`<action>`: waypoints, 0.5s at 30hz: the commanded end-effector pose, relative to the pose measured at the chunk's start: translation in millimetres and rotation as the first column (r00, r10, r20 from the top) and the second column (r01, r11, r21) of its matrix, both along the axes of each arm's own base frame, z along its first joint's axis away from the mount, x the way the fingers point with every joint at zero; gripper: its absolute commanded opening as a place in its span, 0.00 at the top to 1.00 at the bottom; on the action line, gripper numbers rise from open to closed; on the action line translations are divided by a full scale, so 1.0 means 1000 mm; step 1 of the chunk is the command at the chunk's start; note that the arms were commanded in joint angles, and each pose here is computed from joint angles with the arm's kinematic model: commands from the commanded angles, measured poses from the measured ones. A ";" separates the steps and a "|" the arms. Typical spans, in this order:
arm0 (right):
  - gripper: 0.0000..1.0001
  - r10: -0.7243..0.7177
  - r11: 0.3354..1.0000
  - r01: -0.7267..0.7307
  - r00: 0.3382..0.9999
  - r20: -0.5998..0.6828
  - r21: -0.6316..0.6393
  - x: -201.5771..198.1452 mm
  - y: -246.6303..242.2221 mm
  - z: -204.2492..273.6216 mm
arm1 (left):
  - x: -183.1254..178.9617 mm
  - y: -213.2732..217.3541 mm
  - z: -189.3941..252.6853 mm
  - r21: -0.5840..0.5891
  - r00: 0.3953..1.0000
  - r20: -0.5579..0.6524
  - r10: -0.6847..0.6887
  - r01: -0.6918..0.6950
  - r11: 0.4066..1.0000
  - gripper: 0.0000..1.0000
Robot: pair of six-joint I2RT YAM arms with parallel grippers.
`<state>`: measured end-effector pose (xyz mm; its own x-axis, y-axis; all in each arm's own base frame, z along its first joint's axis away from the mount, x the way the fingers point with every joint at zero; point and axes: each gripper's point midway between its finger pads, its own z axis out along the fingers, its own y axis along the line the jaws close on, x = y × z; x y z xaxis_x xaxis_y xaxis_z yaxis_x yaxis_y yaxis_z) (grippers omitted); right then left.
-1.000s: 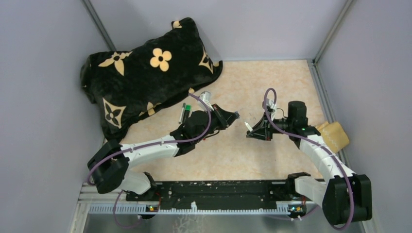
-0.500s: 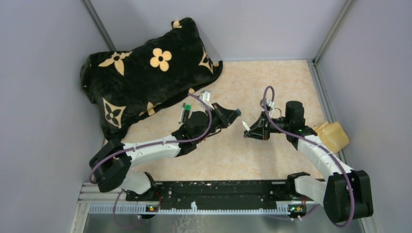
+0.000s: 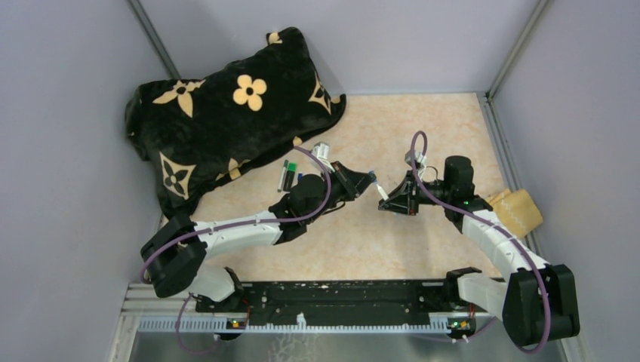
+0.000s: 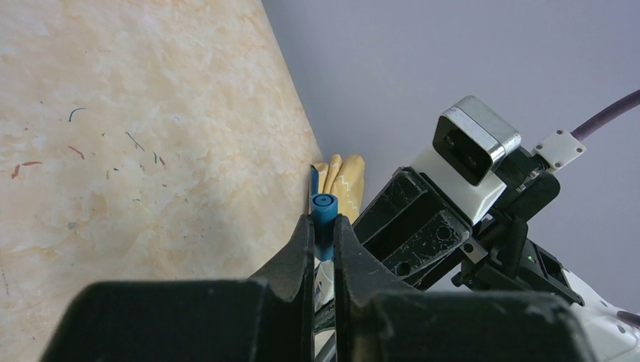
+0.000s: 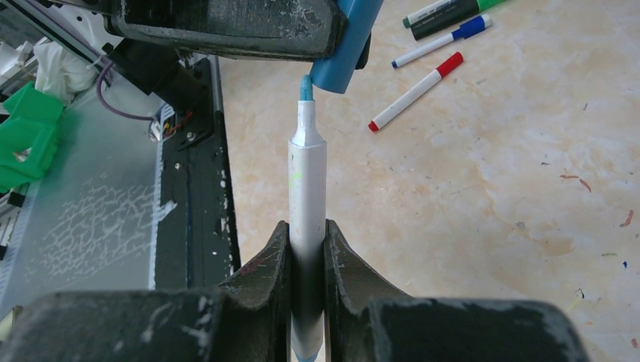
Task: Insert the pens into the pen caps
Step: Insert the pen cap onto the pen.
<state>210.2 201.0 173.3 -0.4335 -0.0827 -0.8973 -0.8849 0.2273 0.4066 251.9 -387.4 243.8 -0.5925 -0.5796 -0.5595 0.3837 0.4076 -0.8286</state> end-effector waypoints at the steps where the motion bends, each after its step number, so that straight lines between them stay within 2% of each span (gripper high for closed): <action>1: 1.00 0.020 1.000 -0.020 0.999 0.031 0.005 0.000 0.003 0.001 | -0.001 0.002 0.007 -0.040 1.000 0.010 0.015 -0.014 0.999 1.00; 15: 1.00 0.007 1.000 -0.007 0.999 0.032 -0.007 0.002 0.002 -0.001 | -0.005 0.002 0.013 -0.064 1.000 0.020 -0.005 0.006 0.998 1.00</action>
